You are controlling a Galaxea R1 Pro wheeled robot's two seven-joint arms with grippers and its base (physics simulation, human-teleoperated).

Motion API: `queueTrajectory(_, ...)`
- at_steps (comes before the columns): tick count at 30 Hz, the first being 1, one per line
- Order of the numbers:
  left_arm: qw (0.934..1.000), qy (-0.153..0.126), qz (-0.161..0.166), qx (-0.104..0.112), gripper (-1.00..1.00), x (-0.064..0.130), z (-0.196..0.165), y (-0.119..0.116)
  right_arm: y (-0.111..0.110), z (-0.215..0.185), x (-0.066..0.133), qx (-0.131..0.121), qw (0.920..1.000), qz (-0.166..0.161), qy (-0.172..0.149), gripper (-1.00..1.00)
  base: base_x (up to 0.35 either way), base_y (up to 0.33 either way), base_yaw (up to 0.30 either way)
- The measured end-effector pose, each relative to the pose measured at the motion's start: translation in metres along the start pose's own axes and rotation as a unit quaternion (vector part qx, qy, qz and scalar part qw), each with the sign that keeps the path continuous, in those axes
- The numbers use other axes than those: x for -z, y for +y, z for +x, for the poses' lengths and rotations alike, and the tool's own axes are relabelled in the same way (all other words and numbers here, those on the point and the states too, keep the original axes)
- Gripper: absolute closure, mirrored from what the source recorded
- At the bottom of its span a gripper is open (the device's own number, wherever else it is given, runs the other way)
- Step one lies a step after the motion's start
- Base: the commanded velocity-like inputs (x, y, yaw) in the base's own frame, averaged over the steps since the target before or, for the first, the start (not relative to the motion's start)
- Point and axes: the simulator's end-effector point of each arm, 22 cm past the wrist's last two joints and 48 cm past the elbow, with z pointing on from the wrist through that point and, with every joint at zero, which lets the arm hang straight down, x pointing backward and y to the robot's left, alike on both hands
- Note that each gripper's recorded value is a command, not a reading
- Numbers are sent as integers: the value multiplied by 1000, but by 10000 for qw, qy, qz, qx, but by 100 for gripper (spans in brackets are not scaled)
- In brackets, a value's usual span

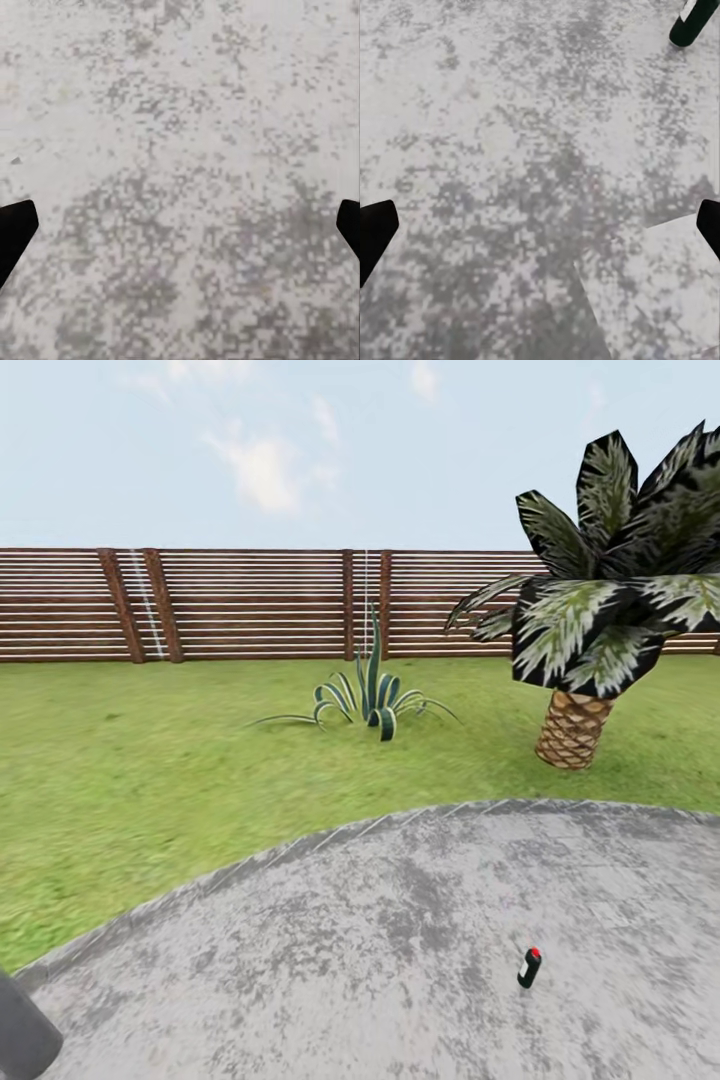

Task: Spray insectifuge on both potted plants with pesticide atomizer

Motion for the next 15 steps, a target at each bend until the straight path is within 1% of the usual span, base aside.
queueTrajectory(15,10000,0,0,0,-100,0,0,0,-1,-3,0,-26,10000,20,-33,-100,337,82,0)
